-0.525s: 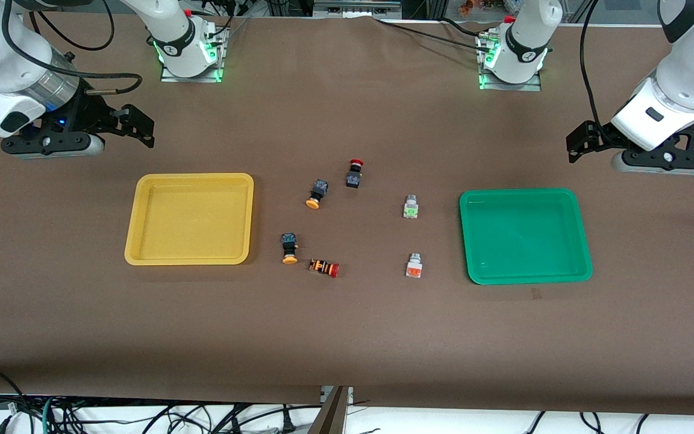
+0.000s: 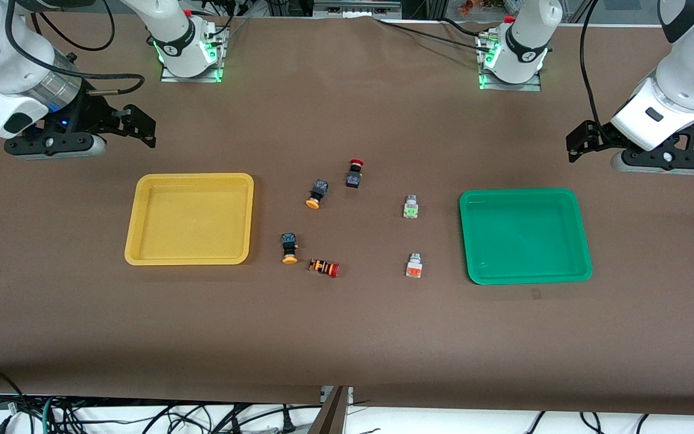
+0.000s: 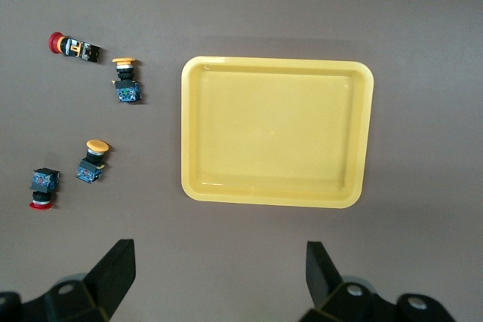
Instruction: Place green and yellow buttons in trays
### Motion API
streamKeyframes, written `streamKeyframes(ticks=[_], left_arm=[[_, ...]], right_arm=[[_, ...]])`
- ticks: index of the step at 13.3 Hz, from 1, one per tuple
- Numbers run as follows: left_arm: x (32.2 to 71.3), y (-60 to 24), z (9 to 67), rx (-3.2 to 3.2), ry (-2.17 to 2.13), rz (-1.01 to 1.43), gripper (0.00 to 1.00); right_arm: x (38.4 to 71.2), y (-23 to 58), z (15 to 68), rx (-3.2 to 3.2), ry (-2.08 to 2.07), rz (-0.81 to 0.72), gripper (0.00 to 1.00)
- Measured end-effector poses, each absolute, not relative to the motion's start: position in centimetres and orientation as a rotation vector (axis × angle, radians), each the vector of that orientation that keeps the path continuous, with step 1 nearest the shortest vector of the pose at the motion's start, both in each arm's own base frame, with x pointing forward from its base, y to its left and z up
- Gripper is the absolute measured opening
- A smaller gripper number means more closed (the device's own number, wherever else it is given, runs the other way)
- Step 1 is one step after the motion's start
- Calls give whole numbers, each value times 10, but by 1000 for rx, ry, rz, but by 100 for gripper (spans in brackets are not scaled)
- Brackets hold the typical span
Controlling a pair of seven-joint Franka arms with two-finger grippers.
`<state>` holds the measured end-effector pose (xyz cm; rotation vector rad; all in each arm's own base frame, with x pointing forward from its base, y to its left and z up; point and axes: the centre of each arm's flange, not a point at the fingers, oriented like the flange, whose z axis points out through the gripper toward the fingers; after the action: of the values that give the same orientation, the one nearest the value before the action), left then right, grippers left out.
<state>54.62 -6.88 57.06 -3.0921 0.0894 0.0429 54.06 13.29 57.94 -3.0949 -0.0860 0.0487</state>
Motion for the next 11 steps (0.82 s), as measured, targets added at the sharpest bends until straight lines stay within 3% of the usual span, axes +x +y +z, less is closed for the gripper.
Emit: streamKeyframes(ticks=[3,6,11], left_arm=[[546,-69,570,-3092,87,48,100],[546,-68,570,-3091,86,52,100],[550,-91,526,-3082,146,222,100]], right_arm=[[548,165,544,-3090,-124,123,100],[573,226,455,-3042,-67,187,100],[591,334,277,-2999,-98,13,100]])
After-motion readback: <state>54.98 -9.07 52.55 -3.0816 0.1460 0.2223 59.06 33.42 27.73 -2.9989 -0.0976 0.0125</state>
